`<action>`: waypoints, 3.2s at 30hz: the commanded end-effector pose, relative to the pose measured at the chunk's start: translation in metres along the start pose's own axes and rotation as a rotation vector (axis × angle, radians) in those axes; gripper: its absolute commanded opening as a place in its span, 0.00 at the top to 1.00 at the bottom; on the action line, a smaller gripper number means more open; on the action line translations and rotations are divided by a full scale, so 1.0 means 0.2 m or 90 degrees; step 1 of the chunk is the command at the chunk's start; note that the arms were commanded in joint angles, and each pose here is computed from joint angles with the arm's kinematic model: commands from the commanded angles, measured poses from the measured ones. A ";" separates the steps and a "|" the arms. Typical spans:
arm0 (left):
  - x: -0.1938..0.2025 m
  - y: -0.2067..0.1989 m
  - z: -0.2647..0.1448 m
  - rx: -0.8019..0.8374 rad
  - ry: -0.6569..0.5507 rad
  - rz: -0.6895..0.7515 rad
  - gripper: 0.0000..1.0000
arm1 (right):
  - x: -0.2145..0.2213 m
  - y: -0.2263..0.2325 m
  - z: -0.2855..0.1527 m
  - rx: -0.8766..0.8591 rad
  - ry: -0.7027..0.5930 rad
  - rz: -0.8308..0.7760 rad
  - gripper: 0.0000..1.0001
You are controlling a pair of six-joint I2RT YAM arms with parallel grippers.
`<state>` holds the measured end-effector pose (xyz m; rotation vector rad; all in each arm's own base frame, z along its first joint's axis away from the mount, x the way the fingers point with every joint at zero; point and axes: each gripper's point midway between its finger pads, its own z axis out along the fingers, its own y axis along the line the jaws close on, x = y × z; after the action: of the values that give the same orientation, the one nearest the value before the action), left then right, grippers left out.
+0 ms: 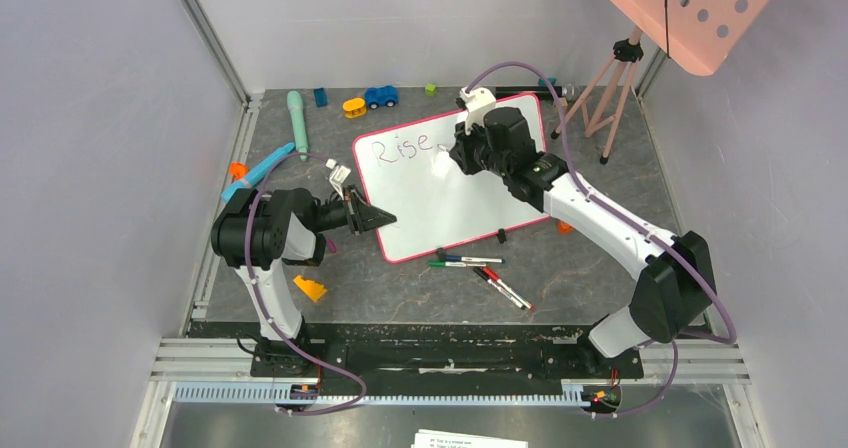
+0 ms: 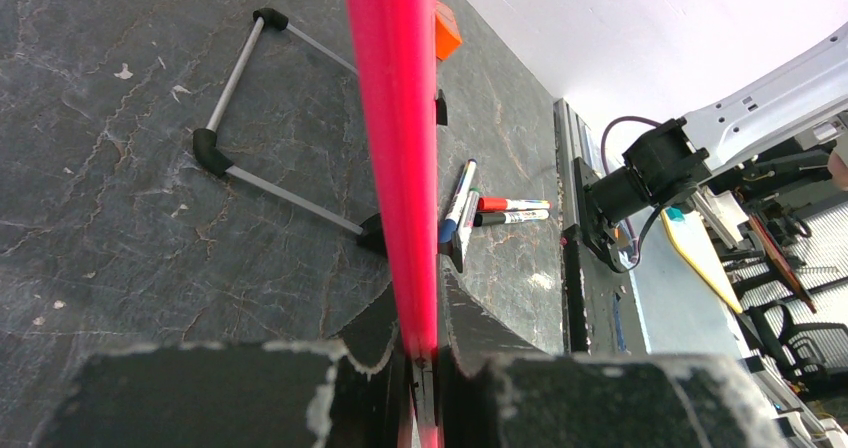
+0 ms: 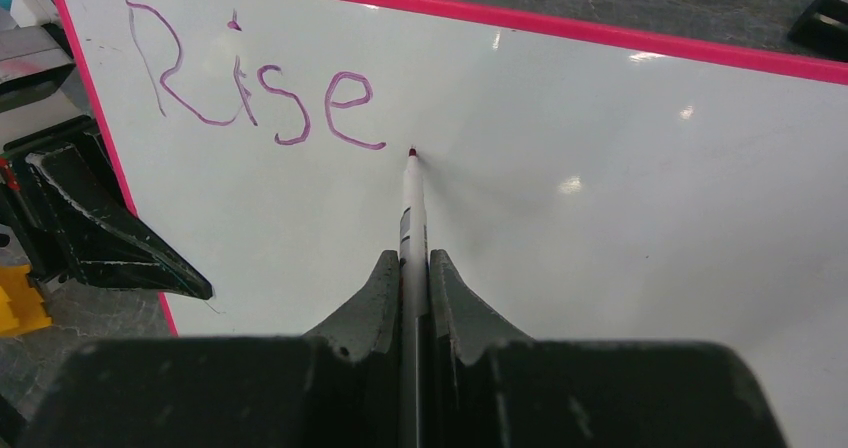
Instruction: Write a sentence on the whiteboard
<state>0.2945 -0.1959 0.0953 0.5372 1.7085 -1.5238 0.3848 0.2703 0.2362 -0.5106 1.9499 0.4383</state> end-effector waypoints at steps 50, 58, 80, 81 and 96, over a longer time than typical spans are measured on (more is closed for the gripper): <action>0.07 -0.06 0.01 0.055 0.036 0.070 0.94 | -0.26 -0.12 -0.06 -0.014 -0.063 0.028 1.00; 0.07 -0.06 0.01 0.056 0.037 0.070 0.94 | -0.19 -0.12 -0.03 -0.021 -0.041 0.033 1.00; 0.07 -0.07 0.01 0.057 0.037 0.074 0.94 | -0.08 -0.19 0.01 0.027 0.005 0.023 1.00; 0.07 -0.07 0.01 0.057 0.037 0.075 0.94 | -0.09 -0.20 0.01 0.032 0.004 0.022 1.00; 0.07 -0.07 0.01 0.057 0.037 0.075 0.95 | -0.09 -0.22 0.02 0.049 0.015 0.015 1.00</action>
<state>0.2945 -0.1961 0.0952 0.5294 1.7139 -1.5288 0.4081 0.2476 0.2485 -0.4704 1.9892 0.4468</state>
